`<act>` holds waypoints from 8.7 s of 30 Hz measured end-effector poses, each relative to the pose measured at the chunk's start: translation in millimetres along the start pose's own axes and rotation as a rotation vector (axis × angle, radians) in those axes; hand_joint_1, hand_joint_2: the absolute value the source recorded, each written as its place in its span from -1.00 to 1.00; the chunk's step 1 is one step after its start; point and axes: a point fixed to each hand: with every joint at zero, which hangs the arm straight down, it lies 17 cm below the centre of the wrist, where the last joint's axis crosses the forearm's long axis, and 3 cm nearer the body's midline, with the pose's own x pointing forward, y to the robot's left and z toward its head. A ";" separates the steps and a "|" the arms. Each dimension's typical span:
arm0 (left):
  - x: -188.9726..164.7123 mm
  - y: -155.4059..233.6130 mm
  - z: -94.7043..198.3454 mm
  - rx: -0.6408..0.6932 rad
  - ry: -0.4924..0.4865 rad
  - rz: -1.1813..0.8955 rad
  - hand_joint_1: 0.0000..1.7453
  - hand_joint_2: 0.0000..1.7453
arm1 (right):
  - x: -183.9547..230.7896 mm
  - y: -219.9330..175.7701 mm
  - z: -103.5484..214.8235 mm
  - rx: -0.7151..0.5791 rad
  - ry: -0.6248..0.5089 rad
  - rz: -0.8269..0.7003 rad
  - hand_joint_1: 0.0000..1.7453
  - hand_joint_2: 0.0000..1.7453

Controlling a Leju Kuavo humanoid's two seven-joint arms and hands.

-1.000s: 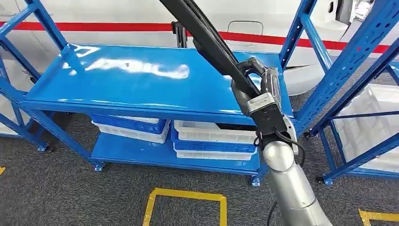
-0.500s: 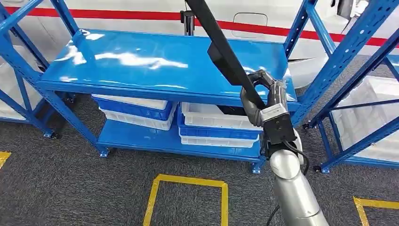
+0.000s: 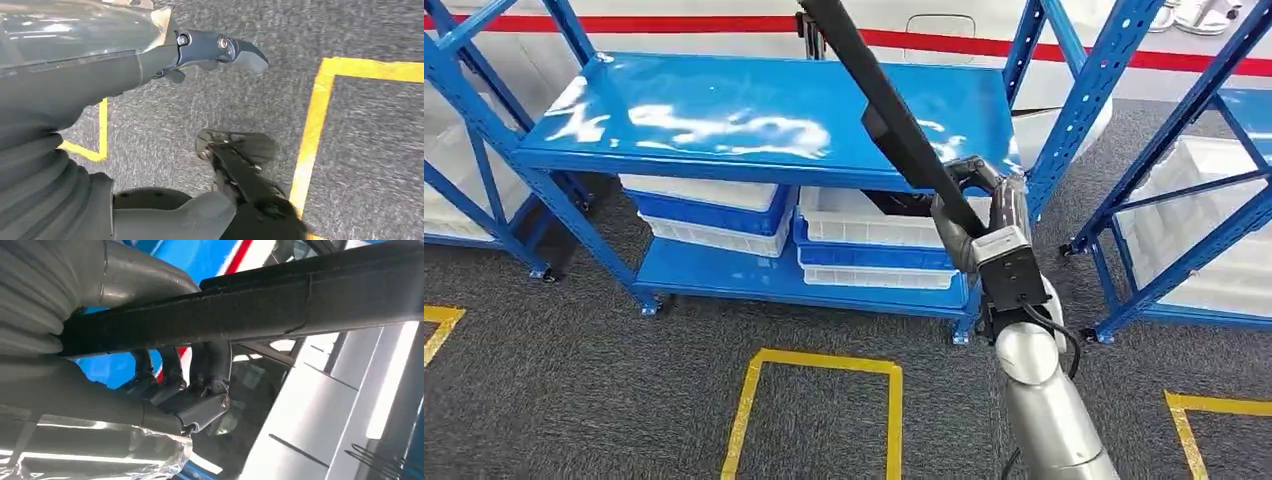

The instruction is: Take the parts from the cabinet and place them on the table.

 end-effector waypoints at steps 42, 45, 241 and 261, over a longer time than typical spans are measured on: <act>13.4 12.9 -4.3 0.009 -0.039 0.015 -1.00 1.00 | -17.0 -2.5 2.8 -0.039 0.028 -0.020 1.00 1.00; 12.7 12.5 -3.9 0.010 -0.041 0.012 -1.00 1.00 | -17.5 -1.4 -0.1 -0.036 0.026 -0.019 1.00 1.00; -20.4 14.2 4.4 0.039 0.023 0.024 -1.00 1.00 | -38.1 -18.5 67.5 -0.024 0.111 0.086 1.00 1.00; -15.0 17.4 4.6 0.034 -0.014 0.069 -1.00 1.00 | -75.2 -18.2 56.9 -0.030 0.138 0.061 1.00 1.00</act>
